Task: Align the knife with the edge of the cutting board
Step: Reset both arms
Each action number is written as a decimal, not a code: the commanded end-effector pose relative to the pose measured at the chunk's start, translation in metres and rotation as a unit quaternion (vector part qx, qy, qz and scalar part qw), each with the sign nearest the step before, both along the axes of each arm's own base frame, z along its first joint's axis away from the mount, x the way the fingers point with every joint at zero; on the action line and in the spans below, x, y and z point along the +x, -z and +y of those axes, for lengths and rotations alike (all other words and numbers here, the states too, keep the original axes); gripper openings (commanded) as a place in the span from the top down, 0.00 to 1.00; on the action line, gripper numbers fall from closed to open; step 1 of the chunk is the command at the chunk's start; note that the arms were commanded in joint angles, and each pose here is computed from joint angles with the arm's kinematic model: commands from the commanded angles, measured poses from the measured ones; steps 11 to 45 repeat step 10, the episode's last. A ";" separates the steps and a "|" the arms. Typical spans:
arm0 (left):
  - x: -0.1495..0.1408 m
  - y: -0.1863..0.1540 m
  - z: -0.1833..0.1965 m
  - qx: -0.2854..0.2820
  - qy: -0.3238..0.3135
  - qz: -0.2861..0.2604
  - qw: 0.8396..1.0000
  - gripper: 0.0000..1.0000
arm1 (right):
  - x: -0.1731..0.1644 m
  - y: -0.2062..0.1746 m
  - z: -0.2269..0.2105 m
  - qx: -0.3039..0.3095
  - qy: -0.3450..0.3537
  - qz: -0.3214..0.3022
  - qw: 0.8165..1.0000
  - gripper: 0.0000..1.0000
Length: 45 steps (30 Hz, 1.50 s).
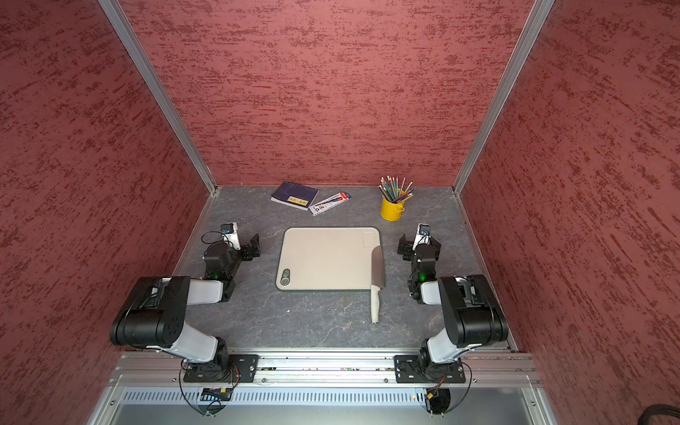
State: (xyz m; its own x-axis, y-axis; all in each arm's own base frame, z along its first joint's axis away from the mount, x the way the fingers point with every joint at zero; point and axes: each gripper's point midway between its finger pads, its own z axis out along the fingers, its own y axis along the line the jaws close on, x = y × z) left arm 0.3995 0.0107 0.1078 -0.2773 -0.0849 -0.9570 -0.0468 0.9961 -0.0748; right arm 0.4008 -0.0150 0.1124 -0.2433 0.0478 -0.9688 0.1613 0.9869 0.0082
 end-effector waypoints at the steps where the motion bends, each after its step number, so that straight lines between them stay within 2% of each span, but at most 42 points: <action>1: 0.002 -0.006 -0.001 -0.005 0.005 -0.011 1.000 0.00 | 0.000 -0.005 0.001 0.005 -0.005 -0.014 1.000 0.01; 45: 0.002 -0.005 -0.001 -0.005 0.005 -0.010 1.000 0.00 | 0.000 -0.006 0.000 0.008 -0.007 -0.016 1.000 0.02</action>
